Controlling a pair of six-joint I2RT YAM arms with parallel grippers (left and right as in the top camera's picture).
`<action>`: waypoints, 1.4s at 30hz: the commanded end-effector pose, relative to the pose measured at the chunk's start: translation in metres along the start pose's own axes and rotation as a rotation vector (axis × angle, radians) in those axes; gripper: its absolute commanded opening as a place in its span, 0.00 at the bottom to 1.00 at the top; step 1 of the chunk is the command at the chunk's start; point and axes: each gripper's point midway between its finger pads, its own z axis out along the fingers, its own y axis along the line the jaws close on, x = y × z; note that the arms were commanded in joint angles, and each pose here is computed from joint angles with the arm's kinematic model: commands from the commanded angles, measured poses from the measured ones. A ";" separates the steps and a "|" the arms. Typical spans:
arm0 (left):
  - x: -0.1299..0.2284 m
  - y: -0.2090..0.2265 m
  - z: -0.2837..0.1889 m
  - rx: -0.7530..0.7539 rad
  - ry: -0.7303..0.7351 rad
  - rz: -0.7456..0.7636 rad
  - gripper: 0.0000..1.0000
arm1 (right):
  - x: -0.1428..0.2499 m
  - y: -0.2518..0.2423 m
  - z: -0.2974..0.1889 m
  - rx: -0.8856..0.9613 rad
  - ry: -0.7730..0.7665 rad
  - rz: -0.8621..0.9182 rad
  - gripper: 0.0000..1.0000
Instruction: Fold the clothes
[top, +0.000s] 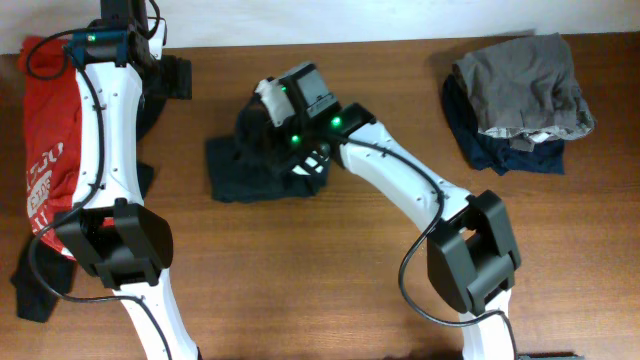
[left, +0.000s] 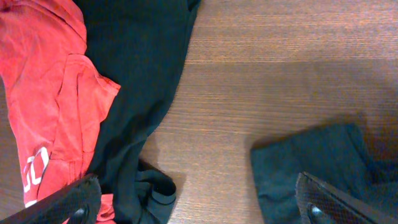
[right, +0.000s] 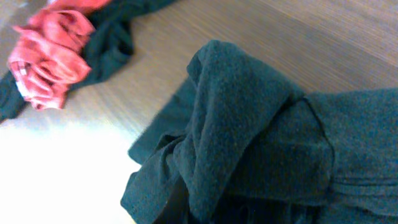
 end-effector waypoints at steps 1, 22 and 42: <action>-0.006 0.000 -0.007 0.008 -0.024 -0.016 0.99 | 0.004 0.028 0.022 -0.041 0.015 -0.035 0.19; -0.008 0.000 -0.007 0.006 -0.034 -0.017 0.99 | -0.020 -0.043 -0.052 0.163 0.054 0.099 0.79; -0.007 0.094 -0.007 -0.157 -0.071 -0.148 0.99 | 0.010 -0.054 0.032 0.108 0.102 0.244 0.34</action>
